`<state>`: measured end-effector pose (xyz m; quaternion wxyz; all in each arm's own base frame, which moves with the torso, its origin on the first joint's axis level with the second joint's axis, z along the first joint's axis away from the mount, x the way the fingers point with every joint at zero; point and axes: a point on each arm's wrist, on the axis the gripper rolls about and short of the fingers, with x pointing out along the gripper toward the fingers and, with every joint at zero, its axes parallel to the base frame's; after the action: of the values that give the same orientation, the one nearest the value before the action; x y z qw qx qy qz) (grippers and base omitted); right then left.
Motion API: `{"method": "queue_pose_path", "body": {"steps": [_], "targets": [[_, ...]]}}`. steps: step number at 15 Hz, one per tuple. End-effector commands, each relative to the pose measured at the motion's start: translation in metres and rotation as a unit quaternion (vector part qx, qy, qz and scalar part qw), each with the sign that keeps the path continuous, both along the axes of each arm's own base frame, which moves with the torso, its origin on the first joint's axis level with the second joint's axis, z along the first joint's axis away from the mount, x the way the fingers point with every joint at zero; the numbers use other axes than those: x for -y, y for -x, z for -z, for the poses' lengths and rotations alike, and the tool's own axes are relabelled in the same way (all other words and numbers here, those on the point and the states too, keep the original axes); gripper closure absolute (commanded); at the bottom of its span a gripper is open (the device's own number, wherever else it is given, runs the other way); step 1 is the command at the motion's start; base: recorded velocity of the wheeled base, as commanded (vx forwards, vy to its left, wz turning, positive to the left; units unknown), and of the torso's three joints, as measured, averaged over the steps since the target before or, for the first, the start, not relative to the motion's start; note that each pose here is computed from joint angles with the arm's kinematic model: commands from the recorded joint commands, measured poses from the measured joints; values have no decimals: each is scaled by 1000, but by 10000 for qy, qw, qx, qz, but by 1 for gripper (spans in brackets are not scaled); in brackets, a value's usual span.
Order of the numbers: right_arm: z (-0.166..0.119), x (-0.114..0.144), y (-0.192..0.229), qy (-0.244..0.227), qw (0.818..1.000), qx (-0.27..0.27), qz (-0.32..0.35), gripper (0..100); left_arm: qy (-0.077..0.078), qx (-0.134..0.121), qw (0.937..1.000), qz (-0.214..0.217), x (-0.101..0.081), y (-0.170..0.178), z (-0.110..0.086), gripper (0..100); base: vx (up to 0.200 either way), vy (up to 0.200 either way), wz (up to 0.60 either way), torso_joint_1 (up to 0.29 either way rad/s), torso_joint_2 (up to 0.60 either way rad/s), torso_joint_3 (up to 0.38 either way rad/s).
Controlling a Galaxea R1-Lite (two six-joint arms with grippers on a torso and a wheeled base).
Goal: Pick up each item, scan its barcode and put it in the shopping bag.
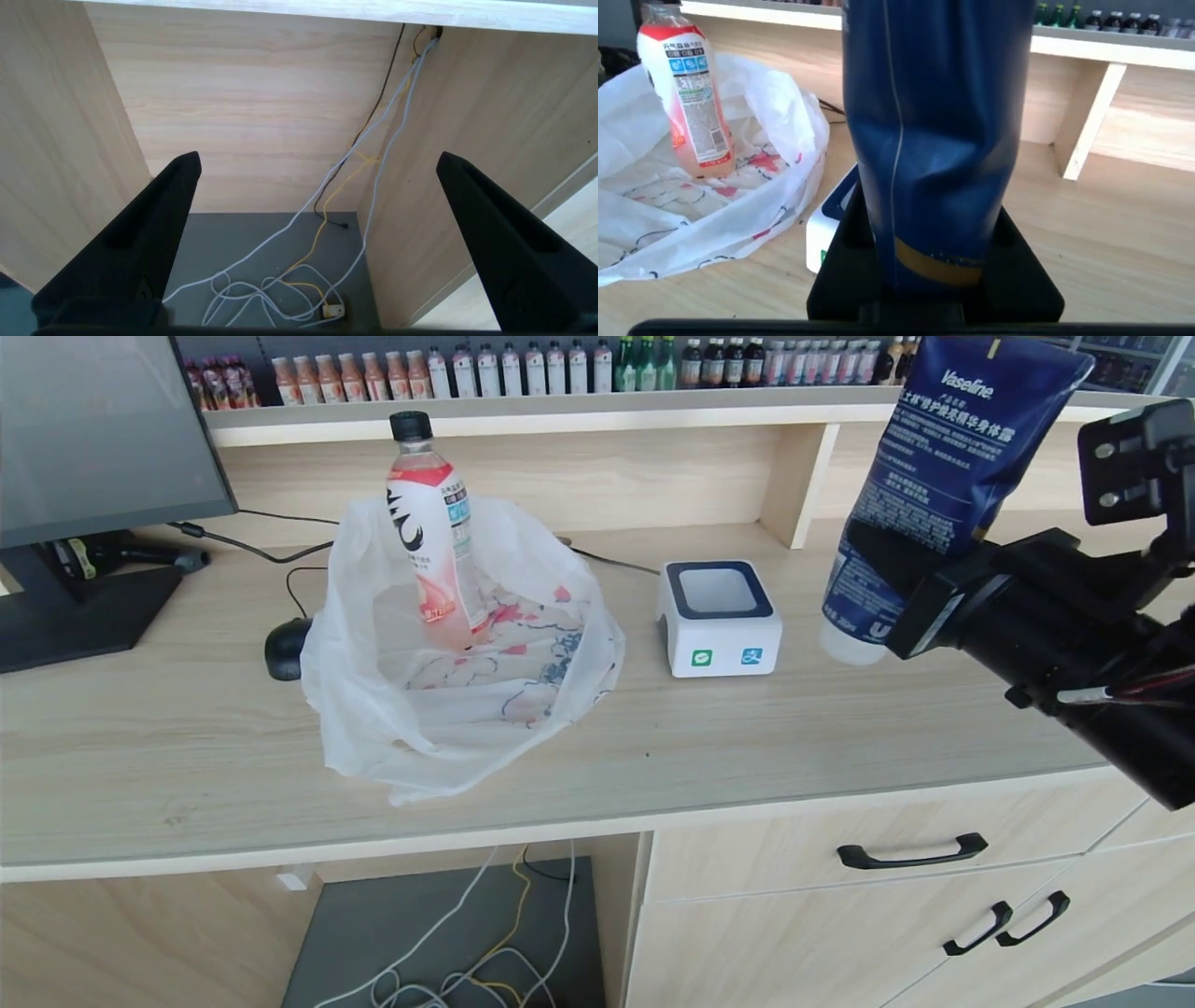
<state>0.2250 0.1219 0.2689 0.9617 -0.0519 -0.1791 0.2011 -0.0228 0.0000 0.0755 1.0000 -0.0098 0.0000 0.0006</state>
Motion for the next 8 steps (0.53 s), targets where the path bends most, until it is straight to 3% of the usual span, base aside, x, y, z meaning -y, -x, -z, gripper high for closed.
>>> {"method": "queue_pose_path", "body": {"steps": [1,3,5,8], "targets": [[-18,5,-10,350,9986,363,167,100,2,0,10000,-1,0,0,0,0,0,0,0,0,0,0],[-36,-3,-22,1168,9866,1052,427,100,2,-8,10000,-1,0,0,0,0,0,0,0,0,0,0],[-30,-29,-33,1713,9764,1266,359,100,2,-8,10000,-1,0,0,0,0,0,0,0,0,0,0],[-22,-45,-56,2819,9395,1900,418,100,2,0,10000,-1,0,0,0,0,0,0,0,0,0,0]]}}
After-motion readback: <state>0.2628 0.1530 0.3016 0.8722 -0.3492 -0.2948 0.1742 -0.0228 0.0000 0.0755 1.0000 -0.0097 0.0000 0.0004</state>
